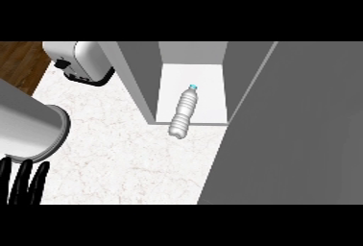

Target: Pick up the bottled water, place it into the cabinet and close the cabinet

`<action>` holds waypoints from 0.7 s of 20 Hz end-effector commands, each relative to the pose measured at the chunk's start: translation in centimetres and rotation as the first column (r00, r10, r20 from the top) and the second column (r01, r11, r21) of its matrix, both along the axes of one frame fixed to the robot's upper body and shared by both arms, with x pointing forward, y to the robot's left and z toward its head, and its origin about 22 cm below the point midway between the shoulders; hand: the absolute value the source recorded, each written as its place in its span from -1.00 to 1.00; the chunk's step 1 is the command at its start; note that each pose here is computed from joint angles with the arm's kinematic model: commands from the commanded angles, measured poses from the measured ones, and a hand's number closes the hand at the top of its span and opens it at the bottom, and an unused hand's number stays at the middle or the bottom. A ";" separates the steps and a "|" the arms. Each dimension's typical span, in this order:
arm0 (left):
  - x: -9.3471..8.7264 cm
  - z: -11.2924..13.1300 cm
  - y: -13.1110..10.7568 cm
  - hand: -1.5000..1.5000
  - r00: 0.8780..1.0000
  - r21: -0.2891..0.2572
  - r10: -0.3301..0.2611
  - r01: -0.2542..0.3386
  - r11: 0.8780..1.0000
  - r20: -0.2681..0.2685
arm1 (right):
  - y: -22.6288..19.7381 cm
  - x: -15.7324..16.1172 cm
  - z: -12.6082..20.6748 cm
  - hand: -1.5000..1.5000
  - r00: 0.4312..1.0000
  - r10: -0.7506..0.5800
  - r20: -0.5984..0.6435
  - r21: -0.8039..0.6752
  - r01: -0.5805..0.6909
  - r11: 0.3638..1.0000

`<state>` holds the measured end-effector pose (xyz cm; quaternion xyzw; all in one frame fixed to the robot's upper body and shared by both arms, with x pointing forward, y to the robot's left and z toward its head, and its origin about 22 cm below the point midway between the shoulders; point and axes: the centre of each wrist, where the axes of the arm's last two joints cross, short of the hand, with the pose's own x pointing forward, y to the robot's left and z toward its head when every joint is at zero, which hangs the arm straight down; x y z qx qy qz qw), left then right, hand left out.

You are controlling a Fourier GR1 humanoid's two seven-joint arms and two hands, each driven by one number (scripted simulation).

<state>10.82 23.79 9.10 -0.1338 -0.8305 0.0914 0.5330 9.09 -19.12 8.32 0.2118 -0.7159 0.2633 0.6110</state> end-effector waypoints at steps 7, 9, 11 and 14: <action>-2.9 0.4 4.1 -1.00 1.000 0.009 -0.003 0.003 1.000 -0.006 | 5.3 -0.4 2.3 1.00 0.988 0.152 0.023 0.084 -0.154 0.984; -2.7 -0.8 4.3 -1.00 1.000 -0.013 -0.012 0.012 1.000 -0.015 | 6.1 0.6 2.1 1.00 0.989 0.150 -0.004 0.110 -0.148 0.983; -3.8 0.3 4.9 -1.00 0.999 0.005 -0.040 0.040 0.999 -0.016 | 6.7 1.3 2.9 1.00 0.993 0.118 -0.008 0.152 -0.116 0.982; -3.6 0.4 6.8 -1.00 1.000 0.006 -0.014 0.014 1.000 0.012 | 8.8 2.3 3.2 1.00 0.989 0.144 -0.035 0.157 -0.137 0.978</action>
